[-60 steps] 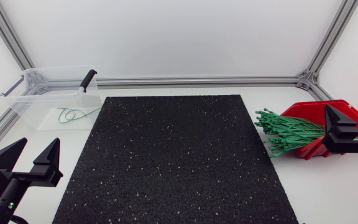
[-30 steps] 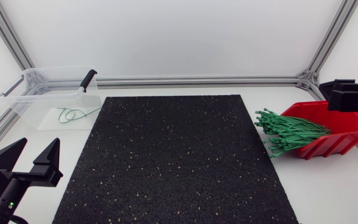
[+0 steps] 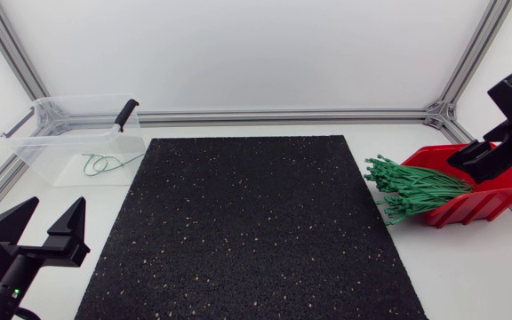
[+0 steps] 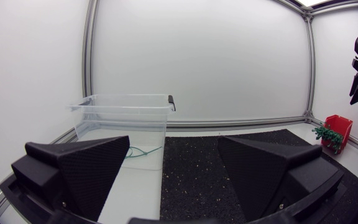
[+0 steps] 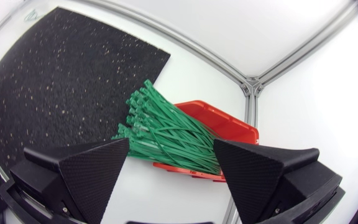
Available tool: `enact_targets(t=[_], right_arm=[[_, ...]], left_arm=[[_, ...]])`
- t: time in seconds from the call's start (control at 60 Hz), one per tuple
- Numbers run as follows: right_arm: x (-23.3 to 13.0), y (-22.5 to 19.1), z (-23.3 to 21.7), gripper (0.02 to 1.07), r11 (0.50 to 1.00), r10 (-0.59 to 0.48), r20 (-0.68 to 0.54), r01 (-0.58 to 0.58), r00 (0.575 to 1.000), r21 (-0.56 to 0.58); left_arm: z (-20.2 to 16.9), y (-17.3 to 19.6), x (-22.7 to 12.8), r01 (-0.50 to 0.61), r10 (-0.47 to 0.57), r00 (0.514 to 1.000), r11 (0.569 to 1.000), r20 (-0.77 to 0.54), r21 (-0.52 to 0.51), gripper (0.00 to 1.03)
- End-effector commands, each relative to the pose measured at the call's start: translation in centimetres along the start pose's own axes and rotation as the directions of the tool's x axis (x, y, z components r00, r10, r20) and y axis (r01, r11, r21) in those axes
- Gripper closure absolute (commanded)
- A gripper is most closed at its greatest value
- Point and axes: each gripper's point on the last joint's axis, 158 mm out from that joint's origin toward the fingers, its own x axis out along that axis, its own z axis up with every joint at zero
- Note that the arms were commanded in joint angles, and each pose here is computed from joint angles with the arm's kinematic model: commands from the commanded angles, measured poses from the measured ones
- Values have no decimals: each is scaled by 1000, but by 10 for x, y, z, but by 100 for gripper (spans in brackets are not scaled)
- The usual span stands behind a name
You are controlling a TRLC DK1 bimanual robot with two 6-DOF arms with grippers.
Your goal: Take a green cable tie from the red box, thread the tail through the head to close it, then place it in the transparent bin on the left.
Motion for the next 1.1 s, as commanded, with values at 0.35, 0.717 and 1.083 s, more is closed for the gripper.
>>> enact_targets(t=[0.35, 0.717, 1.083], right_arm=[[4, 7, -28, 9, 872, 168, -144, -215, 975, -440], [1, 2, -49, 6, 649, 222, -278, -355, 934, -672], [13, 18, -46, 7, 599, 327, -283, -430, 901, -676]], left_arm=[[-22, 0, 2, 0, 0, 999, 1000, -50, 8, 4], [-23, -1, 2, 4, -3, 999, 1000, -51, 8, 4], [-23, 1, 2, -3, 3, 999, 1000, -51, 7, 4]])
